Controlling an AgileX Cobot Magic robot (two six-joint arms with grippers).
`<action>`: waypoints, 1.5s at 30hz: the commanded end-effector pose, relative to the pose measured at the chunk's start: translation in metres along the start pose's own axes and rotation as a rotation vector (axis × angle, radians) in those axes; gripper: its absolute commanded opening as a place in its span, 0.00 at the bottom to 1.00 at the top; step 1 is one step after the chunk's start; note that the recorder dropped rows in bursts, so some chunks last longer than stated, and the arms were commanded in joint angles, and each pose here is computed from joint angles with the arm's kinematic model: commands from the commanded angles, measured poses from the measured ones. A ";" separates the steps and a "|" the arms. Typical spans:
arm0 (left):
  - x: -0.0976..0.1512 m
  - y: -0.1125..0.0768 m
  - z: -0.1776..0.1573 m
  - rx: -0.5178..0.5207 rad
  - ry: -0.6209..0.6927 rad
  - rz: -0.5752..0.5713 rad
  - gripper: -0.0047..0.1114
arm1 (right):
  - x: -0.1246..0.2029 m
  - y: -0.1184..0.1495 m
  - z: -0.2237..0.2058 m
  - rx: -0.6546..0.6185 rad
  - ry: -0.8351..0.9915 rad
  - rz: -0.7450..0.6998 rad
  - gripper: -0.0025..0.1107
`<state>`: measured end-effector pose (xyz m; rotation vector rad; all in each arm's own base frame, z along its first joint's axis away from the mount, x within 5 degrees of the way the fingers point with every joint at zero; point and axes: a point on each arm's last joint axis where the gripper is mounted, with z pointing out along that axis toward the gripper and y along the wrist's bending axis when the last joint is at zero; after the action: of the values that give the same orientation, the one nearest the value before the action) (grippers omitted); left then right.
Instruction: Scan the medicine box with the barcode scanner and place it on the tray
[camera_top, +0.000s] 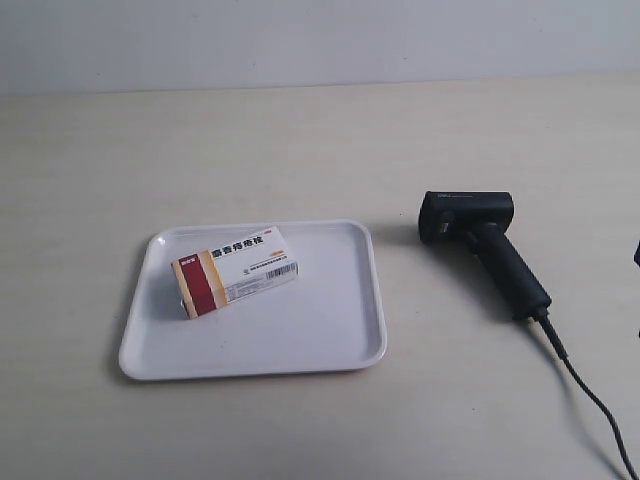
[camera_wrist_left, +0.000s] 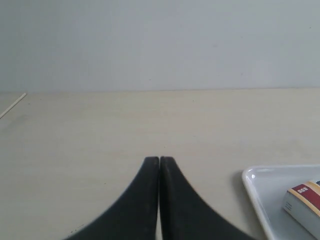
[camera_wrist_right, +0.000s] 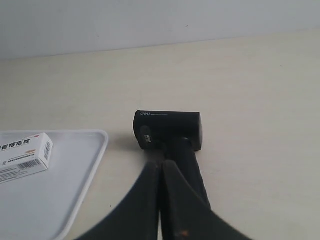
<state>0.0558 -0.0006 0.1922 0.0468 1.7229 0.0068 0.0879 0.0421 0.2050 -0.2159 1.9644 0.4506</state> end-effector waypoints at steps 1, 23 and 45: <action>0.001 0.000 0.000 -0.003 -0.003 -0.004 0.06 | 0.001 0.000 0.000 0.003 -0.003 0.010 0.03; 0.001 0.000 0.000 -0.003 -0.003 -0.004 0.06 | 0.013 -0.007 0.002 0.025 -0.151 -0.128 0.03; 0.001 0.000 0.000 -0.003 -0.003 -0.004 0.06 | 0.008 -0.026 -0.038 0.326 -0.422 -0.064 0.03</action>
<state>0.0558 -0.0005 0.1920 0.0468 1.7248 0.0077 0.0673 0.0062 0.2099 0.0094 1.5761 0.1550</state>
